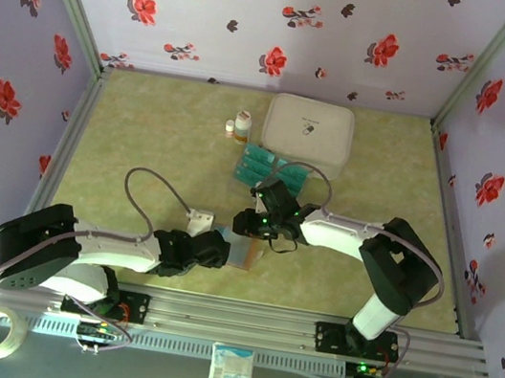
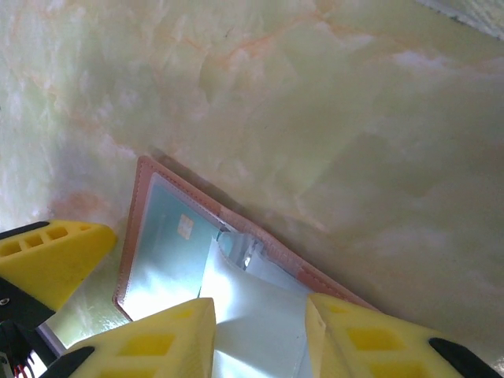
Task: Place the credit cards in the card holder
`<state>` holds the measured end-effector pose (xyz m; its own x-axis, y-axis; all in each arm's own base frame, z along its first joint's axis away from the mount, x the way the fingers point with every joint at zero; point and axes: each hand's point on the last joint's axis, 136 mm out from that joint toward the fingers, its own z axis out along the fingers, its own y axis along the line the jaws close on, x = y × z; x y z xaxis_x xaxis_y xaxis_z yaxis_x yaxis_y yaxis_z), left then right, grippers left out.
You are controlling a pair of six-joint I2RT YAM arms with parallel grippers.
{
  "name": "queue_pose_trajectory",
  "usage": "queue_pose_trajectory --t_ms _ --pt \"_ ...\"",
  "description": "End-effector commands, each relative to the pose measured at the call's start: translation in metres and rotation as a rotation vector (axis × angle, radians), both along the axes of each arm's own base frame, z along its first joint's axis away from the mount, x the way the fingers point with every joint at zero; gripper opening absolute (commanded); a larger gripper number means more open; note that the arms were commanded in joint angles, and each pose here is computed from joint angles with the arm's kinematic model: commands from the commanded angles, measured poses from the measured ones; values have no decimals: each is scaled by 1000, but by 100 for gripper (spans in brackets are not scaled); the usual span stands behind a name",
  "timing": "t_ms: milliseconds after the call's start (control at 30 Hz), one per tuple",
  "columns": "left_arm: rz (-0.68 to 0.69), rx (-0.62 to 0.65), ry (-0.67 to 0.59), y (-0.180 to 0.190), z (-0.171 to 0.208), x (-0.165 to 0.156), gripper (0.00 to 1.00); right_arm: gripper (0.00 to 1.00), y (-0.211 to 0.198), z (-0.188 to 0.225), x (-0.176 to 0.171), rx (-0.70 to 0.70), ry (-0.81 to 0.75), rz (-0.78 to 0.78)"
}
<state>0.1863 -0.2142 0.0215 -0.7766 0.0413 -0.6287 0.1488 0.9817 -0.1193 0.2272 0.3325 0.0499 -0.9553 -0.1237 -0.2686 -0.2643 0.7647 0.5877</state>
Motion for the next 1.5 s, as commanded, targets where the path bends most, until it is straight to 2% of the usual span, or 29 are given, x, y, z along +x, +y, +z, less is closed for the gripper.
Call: queue_pose_trajectory --t_ms 0,600,900,1100,1267,1467 --pt "30 60 44 22 -19 -8 100 36 -5 -7 6 -31 -3 -34" --pt "34 50 50 22 -24 -10 100 38 6 -10 15 -16 5 -38" --pt "30 41 47 20 -22 -9 100 30 25 7 9 107 38 -8" --pt "28 32 40 19 -17 -8 100 29 28 18 4 136 38 0" --pt "24 3 -10 16 13 -2 100 29 32 20 -7 137 46 19" --pt "80 -90 -131 37 78 6 100 31 42 27 -15 138 40 32"
